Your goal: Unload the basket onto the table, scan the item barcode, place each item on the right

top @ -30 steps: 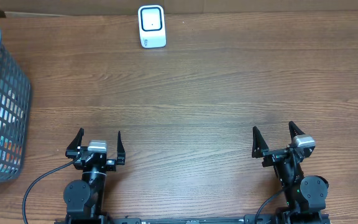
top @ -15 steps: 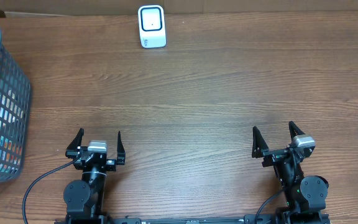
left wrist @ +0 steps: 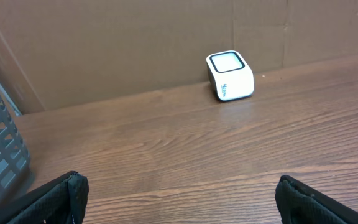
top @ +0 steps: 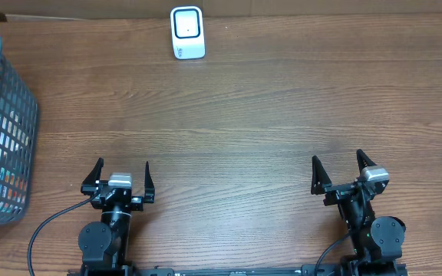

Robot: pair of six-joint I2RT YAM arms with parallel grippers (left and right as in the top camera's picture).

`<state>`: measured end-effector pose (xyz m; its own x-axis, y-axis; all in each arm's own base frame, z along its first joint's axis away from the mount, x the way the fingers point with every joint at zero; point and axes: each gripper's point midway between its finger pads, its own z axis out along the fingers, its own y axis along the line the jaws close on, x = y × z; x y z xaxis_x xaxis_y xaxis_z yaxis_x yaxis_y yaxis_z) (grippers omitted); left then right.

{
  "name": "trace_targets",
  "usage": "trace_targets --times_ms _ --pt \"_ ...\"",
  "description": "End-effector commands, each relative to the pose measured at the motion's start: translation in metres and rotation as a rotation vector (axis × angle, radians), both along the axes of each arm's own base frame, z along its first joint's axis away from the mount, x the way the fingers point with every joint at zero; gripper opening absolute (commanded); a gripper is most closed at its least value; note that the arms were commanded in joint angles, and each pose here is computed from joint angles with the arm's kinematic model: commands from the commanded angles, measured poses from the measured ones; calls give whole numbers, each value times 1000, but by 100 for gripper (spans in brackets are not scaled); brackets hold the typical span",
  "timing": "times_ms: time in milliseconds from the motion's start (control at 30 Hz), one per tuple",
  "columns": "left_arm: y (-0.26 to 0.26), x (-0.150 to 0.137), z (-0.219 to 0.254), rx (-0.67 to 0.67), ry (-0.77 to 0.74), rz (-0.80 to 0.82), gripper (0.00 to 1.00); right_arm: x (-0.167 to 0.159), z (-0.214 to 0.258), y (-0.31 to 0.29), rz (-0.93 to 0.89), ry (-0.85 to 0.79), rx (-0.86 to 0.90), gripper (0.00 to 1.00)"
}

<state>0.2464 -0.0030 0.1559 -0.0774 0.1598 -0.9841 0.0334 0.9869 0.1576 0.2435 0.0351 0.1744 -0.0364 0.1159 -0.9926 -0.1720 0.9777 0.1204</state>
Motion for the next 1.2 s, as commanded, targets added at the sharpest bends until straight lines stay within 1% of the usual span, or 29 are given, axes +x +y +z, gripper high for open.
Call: trace_targets --times_ms 0,400,567,700,900,1033,1167 --pt "0 0 0 18 -5 0 99 0 -3 0 -4 3 3 100" --pt "-1 0 0 10 -5 -3 100 0 -3 0 -4 3 3 100" --pt "-2 0 1 -140 -7 4 99 0 -3 0 -4 3 3 100" --pt "-6 -1 5 -163 -12 -20 100 0 -3 0 -4 3 3 100" --pt "-10 -4 32 -193 -28 -41 100 0 -3 0 -4 3 3 100" --pt "-11 -3 50 -196 26 -43 100 0 -3 0 -4 3 3 100" --pt "-19 7 71 -203 99 -85 100 0 -3 0 -4 3 3 100"
